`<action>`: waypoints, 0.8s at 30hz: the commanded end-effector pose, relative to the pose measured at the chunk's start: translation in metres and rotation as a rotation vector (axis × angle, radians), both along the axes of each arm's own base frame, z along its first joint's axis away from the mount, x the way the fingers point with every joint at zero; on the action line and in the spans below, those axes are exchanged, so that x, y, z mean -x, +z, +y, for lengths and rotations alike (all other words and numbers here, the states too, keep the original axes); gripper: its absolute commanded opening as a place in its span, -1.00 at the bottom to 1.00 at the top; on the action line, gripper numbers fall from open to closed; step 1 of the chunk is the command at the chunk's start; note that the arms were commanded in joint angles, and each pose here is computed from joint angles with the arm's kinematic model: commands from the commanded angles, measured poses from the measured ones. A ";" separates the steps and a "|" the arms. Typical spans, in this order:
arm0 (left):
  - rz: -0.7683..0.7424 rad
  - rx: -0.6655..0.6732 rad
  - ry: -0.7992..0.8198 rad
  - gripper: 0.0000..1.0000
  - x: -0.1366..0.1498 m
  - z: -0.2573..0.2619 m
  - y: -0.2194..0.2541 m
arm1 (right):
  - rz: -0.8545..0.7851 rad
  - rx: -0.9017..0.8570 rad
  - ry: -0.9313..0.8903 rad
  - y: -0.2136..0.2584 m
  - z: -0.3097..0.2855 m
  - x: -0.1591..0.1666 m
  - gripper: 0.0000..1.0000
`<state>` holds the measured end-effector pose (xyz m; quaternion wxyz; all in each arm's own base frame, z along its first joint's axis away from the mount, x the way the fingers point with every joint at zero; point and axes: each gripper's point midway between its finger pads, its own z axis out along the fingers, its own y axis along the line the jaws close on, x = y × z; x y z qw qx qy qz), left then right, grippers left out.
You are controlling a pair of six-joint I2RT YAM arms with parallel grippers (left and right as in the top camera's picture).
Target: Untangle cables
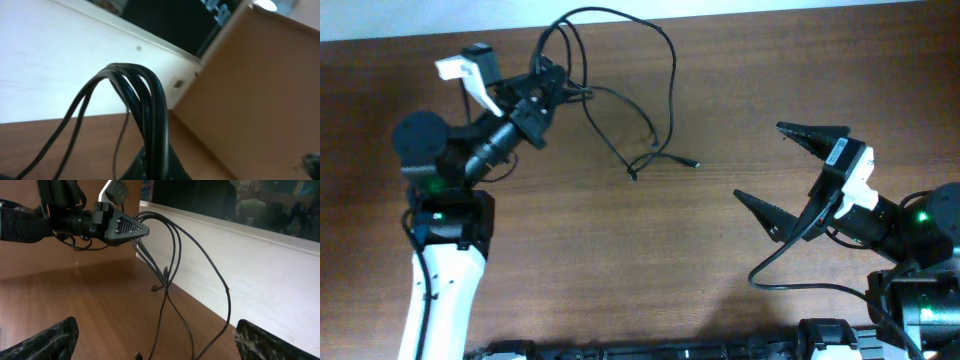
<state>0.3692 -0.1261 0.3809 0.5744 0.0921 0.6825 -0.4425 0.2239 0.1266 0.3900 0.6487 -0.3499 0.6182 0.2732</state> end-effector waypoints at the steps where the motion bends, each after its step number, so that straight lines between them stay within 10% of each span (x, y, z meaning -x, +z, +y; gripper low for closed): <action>1: -0.074 -0.029 -0.191 -0.78 0.035 -0.054 0.012 | -0.018 -0.003 0.007 0.008 0.000 0.004 0.97; 4: -0.058 -0.079 -0.181 -0.06 0.034 -0.063 -0.002 | -0.017 -0.003 -0.005 0.008 -0.001 0.002 0.97; 5: -0.002 -0.086 -0.150 0.98 0.029 -0.059 -0.013 | -0.017 -0.003 -0.005 0.008 -0.001 0.002 0.97; 24: 0.105 -0.511 0.411 0.98 0.050 0.043 -0.054 | 0.555 -0.035 -0.197 -0.100 -0.025 -0.053 0.97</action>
